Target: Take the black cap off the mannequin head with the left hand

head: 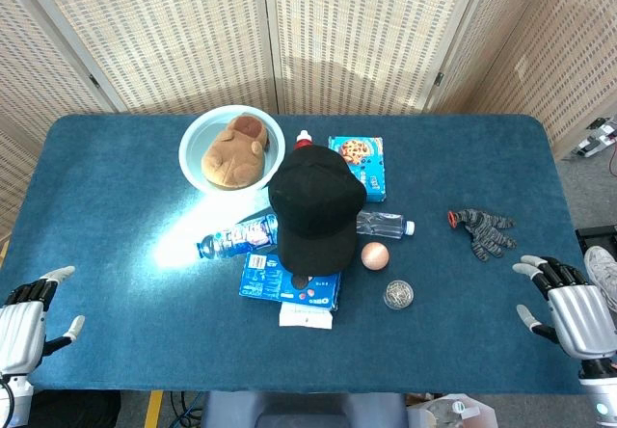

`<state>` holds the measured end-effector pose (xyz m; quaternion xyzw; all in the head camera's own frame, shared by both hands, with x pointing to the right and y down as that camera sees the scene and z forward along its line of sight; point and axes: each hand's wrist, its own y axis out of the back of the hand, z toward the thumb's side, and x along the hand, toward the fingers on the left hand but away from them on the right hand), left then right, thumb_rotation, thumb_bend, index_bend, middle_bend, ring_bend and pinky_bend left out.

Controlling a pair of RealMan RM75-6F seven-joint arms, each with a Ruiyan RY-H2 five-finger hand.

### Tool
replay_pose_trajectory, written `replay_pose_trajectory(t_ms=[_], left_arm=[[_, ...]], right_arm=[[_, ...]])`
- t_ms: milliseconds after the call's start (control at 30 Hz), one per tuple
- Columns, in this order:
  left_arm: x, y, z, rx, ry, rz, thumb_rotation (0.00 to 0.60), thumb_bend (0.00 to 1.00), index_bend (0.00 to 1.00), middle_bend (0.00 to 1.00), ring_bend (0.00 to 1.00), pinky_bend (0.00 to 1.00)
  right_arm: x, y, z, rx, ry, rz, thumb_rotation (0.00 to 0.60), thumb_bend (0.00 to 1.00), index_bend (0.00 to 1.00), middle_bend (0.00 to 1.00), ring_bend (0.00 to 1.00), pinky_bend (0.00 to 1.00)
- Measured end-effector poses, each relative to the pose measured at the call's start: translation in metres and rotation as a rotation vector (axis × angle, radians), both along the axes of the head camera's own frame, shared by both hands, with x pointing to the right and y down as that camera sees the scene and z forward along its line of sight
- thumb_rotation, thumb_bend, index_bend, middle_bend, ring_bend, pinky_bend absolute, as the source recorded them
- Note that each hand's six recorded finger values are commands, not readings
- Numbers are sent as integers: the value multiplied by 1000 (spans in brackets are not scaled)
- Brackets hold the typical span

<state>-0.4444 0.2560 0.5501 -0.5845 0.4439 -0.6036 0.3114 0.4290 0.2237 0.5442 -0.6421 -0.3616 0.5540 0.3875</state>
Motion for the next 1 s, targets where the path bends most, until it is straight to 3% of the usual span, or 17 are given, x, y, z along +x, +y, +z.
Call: replay_pose_trajectory(t_ms=[367,667,867,1000], left_arm=[[7,-2,-2,13,23,38,600,234,221,225,263,213],[41,-14,4,2,130,206,600,234,234,251,323,276],[73,-30,14,2,221,358,600,234,272,383,462,430],[97,-39,20,33,310,461,600,234,312,621,677,637]], right_arm=[[2,-3,-6,27,0,3,600,283,298,243,189,292],[4,-5,-15,58,2,6,600,283,298,243,189,292],[5,-3,-17,59,4,11,600,283,298,243,189,292],[6,-2,-19,63,7,15,600,283,298,243,189,292]])
